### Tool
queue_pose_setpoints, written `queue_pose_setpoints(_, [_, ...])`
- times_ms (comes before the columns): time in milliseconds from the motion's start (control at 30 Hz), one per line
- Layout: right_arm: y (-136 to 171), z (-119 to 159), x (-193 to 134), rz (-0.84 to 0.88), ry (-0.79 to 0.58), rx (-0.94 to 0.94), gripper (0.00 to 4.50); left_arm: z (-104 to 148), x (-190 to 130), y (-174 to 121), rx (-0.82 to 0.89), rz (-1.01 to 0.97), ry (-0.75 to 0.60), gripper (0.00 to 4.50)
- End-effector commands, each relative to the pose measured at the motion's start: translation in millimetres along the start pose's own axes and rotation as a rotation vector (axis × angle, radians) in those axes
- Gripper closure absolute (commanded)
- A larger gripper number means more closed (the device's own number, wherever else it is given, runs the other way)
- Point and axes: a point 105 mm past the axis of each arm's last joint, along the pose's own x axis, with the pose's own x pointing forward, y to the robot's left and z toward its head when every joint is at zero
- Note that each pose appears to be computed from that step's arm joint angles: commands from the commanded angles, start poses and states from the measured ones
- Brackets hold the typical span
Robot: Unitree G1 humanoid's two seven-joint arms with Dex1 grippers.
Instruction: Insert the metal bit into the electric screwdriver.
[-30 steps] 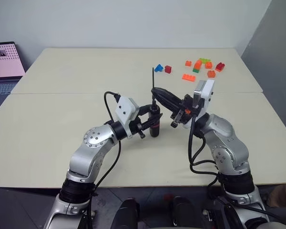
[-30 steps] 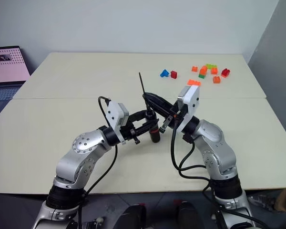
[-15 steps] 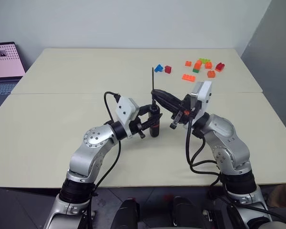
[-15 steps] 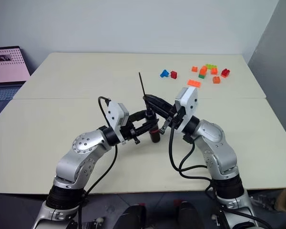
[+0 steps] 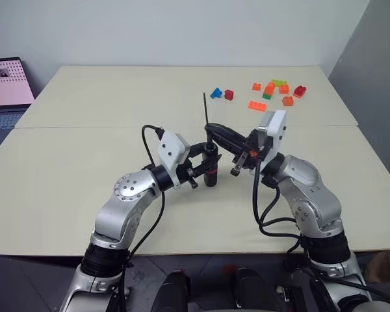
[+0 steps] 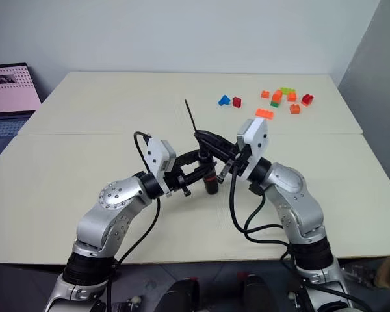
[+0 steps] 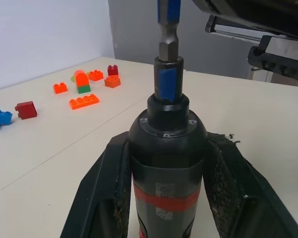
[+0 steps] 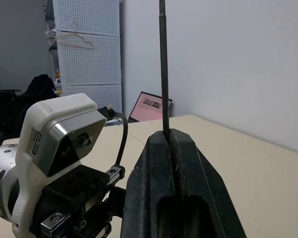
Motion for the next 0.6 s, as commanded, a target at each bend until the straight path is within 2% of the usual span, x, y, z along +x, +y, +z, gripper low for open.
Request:
queue_pose_setpoints(33, [0,15,-3,-0.001,-0.019,-0.028,4.5,-4,-2,2,0.011,0.017,0.032,2.85])
queue_pose_setpoints(600, [16,27,6,-0.061,0.005,-0.029,4.5,0,1,0,0.024,0.045,0.017,2.85])
